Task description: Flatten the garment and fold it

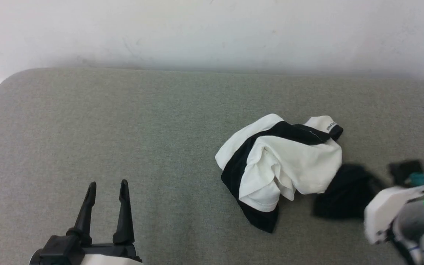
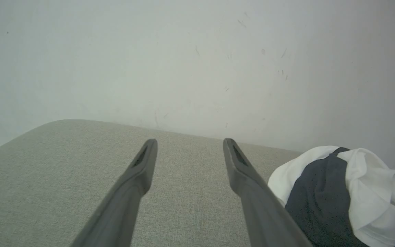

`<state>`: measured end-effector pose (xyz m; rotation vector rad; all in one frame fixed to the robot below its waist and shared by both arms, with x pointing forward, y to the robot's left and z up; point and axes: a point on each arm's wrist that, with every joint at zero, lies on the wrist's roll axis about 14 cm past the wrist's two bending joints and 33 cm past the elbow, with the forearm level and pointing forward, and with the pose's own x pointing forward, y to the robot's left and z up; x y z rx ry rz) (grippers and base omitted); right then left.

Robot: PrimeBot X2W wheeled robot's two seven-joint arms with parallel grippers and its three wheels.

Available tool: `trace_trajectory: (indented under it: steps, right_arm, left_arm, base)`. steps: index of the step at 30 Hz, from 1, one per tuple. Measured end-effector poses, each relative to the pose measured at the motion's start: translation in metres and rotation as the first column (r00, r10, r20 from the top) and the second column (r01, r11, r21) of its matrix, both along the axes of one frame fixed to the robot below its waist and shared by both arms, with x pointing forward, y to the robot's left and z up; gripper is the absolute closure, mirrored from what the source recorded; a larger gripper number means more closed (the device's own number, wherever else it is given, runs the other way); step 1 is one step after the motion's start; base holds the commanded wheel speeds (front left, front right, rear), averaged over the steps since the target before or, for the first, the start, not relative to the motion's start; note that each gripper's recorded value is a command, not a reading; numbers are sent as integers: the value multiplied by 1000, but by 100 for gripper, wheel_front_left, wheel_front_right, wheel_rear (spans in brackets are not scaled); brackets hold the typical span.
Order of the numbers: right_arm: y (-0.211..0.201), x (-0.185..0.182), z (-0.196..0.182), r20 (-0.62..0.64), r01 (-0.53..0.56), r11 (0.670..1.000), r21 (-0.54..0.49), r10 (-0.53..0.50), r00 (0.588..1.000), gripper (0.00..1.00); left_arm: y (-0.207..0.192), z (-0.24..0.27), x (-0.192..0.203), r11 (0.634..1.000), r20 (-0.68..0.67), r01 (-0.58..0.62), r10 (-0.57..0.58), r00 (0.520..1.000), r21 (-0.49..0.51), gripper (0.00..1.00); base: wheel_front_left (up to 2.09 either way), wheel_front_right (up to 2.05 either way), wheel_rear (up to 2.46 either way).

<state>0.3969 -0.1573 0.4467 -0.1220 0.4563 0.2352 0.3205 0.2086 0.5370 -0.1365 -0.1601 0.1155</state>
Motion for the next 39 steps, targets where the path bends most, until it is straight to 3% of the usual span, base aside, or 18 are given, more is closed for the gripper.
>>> trace_trajectory:
  steps: [5, 10, 15, 18, 19, 20, 21, 25, 30, 35, 39]
  right_arm:
    - [-74, 23, 75, 204, 153, 984, -94, -131, 970, 100]
    - [-153, 15, 115, 297, 352, 915, -198, -287, 911, 100]
    - [-205, -17, 94, 243, 475, 837, -274, -417, 876, 100]
    - [-211, -41, 52, 128, 494, 823, -280, -478, 869, 100]
    - [-208, -48, 36, 86, 495, 825, -274, -491, 867, 100]
    - [-205, -54, 22, 48, 491, 827, -272, -498, 866, 70]
    - [-200, -59, 11, 21, 489, 832, -262, -502, 865, 0]
    - [-180, -56, -1, 12, 466, 860, -208, -474, 880, 0]
    - [-138, -16, 35, 139, 383, 920, -87, -369, 919, 0]
    - [-52, 15, 71, 209, 146, 988, 41, -152, 966, 0]
    - [12, 14, 70, 152, -49, 995, 90, 35, 988, 0]
  left_arm:
    - [-4, 0, 5, 1000, 3, 15, -15, 1000, 2, 0]
    - [-6, -3, 8, 1000, -6, 31, -31, 1000, 0, 0]
    - [-1, -6, 6, 1000, -17, 16, -16, 1000, 13, 0]
    - [1, -8, 5, 1000, -25, 13, -12, 1000, 18, 0]
    - [1, -8, 4, 1000, -28, 16, -15, 1000, 20, 0]
    - [1, -9, 4, 1000, -29, 18, -17, 999, 20, 0]
    - [1, -9, 3, 1000, -31, 18, -17, 999, 21, 0]
    - [5, -9, 2, 1000, -39, 15, -14, 999, 28, 0]
    - [8, -8, 1, 999, -41, 15, -13, 999, 37, 0]
    - [9, -7, 1, 1000, -39, 10, -9, 999, 27, 0]
    - [10, -8, 2, 1000, -42, 7, -6, 999, 24, 0]
  base:
    - [0, 0, 0]
    - [0, 0, 0]
    - [0, 0, 0]
    - [0, 0, 0]
    - [0, 0, 0]
    - [0, 0, 0]
    - [0, 0, 0]
    - [0, 0, 0]
    - [0, 0, 0]
    - [0, 0, 0]
    - [0, 0, 0]
